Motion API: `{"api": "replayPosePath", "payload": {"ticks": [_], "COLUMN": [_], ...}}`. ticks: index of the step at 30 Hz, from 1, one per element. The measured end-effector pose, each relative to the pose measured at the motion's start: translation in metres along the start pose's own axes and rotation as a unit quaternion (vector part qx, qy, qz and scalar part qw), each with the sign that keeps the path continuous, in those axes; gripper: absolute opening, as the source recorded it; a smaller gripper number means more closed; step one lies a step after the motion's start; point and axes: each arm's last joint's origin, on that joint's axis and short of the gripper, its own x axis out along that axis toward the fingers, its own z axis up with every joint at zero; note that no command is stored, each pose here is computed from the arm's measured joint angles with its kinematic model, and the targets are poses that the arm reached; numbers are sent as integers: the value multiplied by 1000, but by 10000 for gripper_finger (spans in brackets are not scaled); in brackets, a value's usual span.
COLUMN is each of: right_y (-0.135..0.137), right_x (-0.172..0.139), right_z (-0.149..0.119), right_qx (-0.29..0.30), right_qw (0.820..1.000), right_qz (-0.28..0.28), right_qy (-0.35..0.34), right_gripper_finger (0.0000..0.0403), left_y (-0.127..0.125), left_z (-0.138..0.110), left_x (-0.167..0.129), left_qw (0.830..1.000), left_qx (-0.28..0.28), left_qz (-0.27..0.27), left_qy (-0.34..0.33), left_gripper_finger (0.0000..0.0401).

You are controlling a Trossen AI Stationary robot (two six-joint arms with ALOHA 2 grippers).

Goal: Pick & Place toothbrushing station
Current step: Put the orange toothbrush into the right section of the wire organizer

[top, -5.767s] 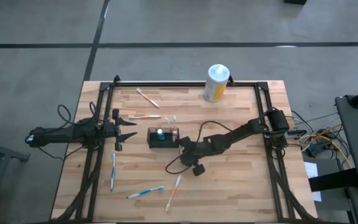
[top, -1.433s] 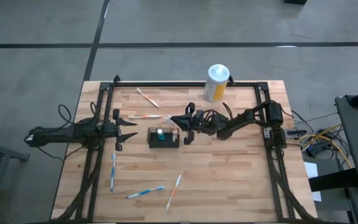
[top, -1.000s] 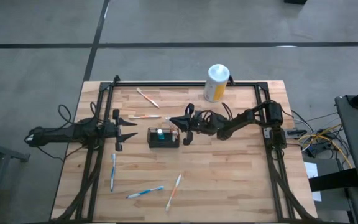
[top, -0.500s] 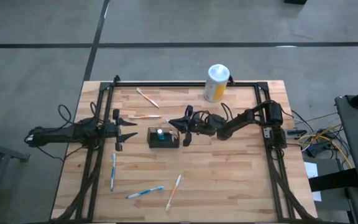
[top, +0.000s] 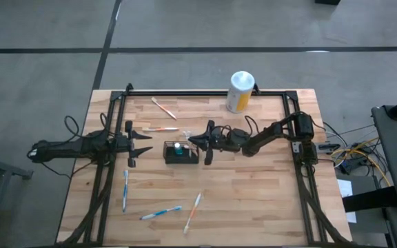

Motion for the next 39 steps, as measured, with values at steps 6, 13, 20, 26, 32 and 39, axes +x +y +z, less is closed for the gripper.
{"api": "replayPosePath", "payload": {"ticks": [6, 13, 20, 26, 32, 39], "right_y": [0, 0, 5, 6, 6, 7], "right_x": [-1, -1, -3, -4, -8, -8], "right_z": [-1, -1, 7, 4, -2, -3], "right_qx": [-32, -34, -61, -42, -41, -42], "right_qw": [999, 999, 997, 998, 999, 999], "right_qz": [-4, -17, -17, -15, -17, -17], "right_qy": [0, -3, -49, -39, -17, -11], "right_gripper_finger": [8, 8, 8, 8, 9, 21], "left_y": [0, 0, 0, 0, 0, 0], "left_z": [0, 0, 0, 0, 0, 0], "left_x": [0, 0, 0, 0, 0, 0], "left_qw": [1000, 1000, 1000, 1000, 1000, 1000], "left_qx": [0, 0, 0, 0, 0, 0], "left_qz": [0, 0, 0, 0, 0, 0], "left_qy": [0, 0, 0, 0, 0, 0], "left_gripper_finger": [186, 187, 187, 186, 186, 186]}}
